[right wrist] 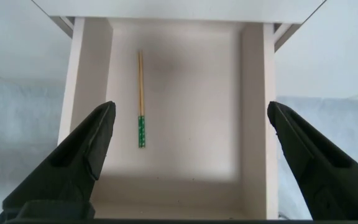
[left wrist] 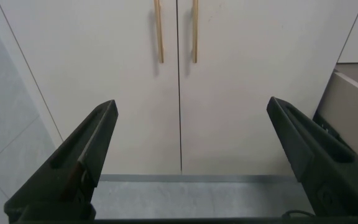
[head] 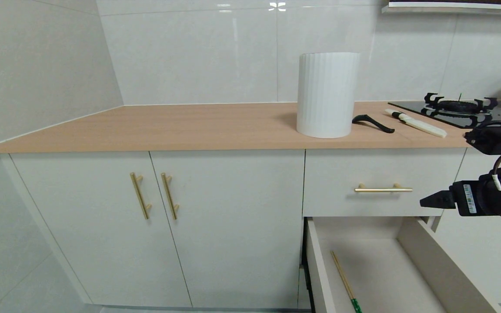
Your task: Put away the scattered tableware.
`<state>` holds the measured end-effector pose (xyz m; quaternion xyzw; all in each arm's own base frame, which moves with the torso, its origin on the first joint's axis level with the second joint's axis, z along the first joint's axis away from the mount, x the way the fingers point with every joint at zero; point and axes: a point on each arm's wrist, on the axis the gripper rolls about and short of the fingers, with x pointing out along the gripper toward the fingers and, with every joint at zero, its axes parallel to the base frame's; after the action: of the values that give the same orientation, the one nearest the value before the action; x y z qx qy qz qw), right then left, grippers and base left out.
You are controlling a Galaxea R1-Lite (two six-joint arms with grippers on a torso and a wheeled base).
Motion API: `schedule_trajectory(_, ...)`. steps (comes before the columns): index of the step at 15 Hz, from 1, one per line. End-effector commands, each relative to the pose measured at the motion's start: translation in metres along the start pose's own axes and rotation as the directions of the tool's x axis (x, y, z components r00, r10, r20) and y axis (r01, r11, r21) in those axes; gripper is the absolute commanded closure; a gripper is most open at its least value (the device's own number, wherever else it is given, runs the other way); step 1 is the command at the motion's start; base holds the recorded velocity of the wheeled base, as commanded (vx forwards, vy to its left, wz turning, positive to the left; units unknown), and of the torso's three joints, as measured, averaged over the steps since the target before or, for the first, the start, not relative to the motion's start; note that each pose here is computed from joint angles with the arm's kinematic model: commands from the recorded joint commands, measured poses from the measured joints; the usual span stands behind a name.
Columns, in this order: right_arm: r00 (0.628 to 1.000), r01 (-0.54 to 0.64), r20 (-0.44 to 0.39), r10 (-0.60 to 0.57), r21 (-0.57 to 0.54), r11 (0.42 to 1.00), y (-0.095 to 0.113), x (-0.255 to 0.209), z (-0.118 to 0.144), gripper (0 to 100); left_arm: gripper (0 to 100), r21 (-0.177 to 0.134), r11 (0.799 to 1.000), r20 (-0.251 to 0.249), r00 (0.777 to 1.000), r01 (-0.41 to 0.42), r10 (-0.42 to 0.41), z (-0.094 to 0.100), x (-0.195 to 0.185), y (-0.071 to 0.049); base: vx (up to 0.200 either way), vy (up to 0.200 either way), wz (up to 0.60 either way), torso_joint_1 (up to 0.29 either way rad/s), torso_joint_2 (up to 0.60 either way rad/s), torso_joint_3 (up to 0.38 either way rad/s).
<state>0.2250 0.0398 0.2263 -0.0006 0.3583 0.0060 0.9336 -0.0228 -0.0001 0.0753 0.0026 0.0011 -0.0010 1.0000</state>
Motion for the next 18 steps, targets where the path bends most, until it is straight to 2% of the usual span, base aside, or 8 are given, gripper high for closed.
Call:
schedule_trajectory(1, 1.0, -0.001, 0.021, 0.002, -0.007, 1.0, -0.0014, -0.0078, -0.0018, 0, 0, 0.001, 1.0, 0.001, 1.0, 0.0, 0.0, 0.0, 0.0, 0.0, 0.0, 0.0, 0.0, 0.0, 0.0, 0.0)
schedule_trajectory(6, 1.0, 0.001, 0.029, -0.001, -0.018, 1.0, -0.0019, -0.0105, -0.0021, 0, 0, 0.001, 1.0, 0.001, 1.0, 0.0, 0.0, 0.0, 0.0, 0.0, 0.0, 0.0, 0.0, 0.054, -0.19, -0.187)
schedule_trajectory(18, 1.0, 0.004, 0.018, -0.003, -0.038, 0.999, -0.0023, -0.0099, -0.0057, 0, 0, 0.001, 1.0, 0.001, 1.0, 0.0, 0.0, 0.0, 0.0, 0.0, 0.0, 0.0, 0.0, 0.182, -0.49, -0.288)
